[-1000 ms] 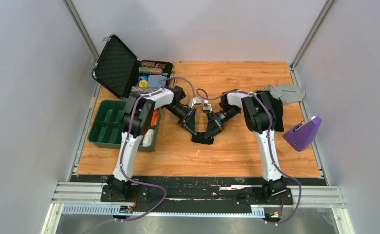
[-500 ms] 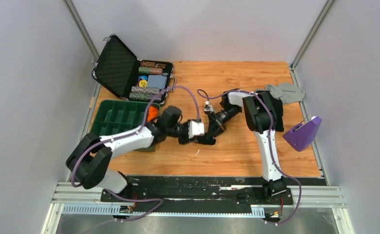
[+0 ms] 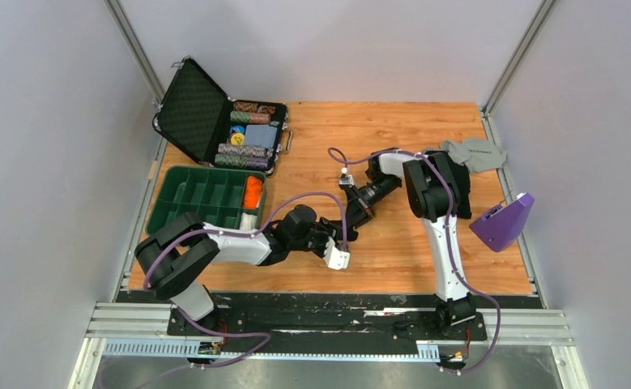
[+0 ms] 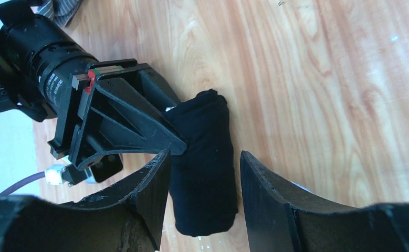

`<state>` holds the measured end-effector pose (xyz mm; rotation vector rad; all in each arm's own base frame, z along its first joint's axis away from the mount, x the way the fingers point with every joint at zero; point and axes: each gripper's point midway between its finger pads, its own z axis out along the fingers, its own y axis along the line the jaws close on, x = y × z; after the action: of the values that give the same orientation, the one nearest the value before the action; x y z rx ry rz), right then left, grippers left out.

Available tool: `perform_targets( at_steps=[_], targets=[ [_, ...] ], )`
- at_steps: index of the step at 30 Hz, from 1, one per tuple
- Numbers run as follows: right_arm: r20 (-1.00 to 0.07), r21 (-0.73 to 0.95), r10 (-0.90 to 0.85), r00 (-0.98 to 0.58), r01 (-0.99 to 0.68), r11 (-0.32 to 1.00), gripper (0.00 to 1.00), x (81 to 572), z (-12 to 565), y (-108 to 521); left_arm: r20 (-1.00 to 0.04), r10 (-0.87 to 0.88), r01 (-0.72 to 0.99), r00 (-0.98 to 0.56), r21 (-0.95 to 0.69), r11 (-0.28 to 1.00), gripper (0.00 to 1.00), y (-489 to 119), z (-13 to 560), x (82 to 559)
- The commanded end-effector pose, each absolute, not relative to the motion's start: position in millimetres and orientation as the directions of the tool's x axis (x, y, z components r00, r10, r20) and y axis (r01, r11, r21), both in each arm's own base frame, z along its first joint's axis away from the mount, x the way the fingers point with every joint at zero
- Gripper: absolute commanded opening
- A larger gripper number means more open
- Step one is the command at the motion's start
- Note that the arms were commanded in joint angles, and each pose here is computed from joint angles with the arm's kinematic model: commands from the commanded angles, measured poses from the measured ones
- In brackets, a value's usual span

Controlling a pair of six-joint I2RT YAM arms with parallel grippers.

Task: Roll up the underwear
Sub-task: Roll the underwear to the center of the board.

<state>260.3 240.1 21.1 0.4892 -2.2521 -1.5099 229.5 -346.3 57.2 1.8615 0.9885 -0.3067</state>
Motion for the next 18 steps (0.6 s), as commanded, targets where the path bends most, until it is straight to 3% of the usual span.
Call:
perform_targets(
  at_steps=[1,10,15,17,18],
  targets=[
    [0.532,0.700,-0.413,-0.739,0.110,0.705,0.00,209,-66,188,-0.479,0.525,0.644,0.704,0.742,-0.187,0.59,-349,60,254],
    [0.535,0.716,-0.406,-0.741,0.141,0.684,0.00,207,-62,189,-0.305,0.614,0.571,0.728,0.765,-0.297,0.57,-335,21,275],
    [0.538,0.719,-0.406,-0.739,0.151,0.679,0.00,207,-63,190,-0.262,0.659,0.620,0.705,0.679,-0.393,0.46,-329,-9,276],
    [0.541,0.717,-0.405,-0.737,0.153,0.680,0.06,207,-63,189,-0.276,0.670,0.676,0.689,0.580,-0.455,0.41,-325,-21,267],
    [0.543,0.714,-0.403,-0.737,0.151,0.684,0.19,207,-64,189,-0.289,0.670,0.688,0.684,0.560,-0.461,0.36,-332,-17,271]
  ],
)
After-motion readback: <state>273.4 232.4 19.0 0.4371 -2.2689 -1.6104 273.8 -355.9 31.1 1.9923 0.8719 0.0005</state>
